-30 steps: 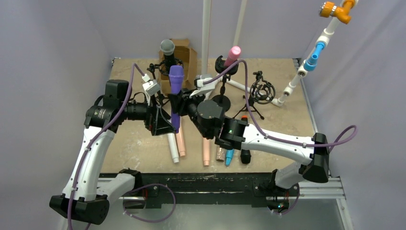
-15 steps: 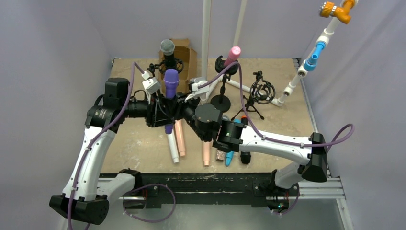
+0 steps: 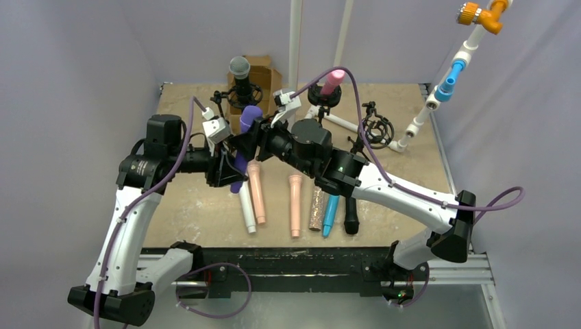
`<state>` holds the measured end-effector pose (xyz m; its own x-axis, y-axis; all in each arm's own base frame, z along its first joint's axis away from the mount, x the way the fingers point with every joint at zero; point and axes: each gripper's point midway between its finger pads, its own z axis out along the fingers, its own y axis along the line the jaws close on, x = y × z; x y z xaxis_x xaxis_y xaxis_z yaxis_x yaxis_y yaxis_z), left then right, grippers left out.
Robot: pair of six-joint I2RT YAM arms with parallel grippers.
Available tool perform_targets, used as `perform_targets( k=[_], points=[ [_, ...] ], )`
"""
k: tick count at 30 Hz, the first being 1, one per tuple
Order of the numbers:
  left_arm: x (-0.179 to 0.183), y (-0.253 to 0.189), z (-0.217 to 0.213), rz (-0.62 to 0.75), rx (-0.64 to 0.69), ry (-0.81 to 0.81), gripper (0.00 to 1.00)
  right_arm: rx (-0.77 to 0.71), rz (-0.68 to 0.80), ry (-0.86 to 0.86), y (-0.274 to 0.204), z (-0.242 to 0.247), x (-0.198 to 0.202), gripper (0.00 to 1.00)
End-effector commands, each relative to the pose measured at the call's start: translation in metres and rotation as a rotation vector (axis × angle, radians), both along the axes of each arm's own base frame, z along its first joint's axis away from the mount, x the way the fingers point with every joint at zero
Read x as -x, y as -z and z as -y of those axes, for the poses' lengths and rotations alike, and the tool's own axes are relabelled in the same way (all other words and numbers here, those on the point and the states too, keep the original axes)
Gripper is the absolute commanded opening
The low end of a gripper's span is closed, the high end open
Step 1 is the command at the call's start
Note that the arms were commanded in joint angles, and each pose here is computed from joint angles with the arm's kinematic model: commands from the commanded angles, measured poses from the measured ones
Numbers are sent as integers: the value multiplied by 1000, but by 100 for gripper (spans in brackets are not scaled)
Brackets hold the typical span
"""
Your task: Attach the microphones to the stand
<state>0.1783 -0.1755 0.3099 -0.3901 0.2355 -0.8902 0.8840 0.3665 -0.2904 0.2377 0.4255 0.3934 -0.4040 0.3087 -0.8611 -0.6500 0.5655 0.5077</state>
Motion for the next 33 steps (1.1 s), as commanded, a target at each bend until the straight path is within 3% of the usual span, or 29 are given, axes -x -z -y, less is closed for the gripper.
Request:
perform_targets(
  k=[1, 3, 6, 7, 10, 20, 26, 33],
  points=[
    [13, -16, 3, 82, 10, 75, 0, -22, 10, -78, -20, -5, 10, 45],
    [11, -16, 2, 83, -1, 63, 6, 4, 20, -52, -19, 1, 6, 28],
    [1, -12, -4, 74, -44, -12, 84, 50, 69, 51, -26, 28, -3, 12],
    [-3, -10, -8, 86, -62, -41, 98, 74, 105, 132, -35, 48, -10, 9],
    [-20, -4, -19, 118, -114, -147, 100, 167, 190, 347, -50, 105, -25, 0],
    [-47, 18, -37, 68, -182, -291, 100, 274, 350, 914, -95, 290, -40, 0],
    [-51, 21, -40, 68, -196, -311, 100, 285, 372, 1084, -107, 338, -38, 0],
    [-56, 30, -44, 36, -228, -328, 100, 328, 358, 1155, -93, 359, -46, 0]
  ],
)
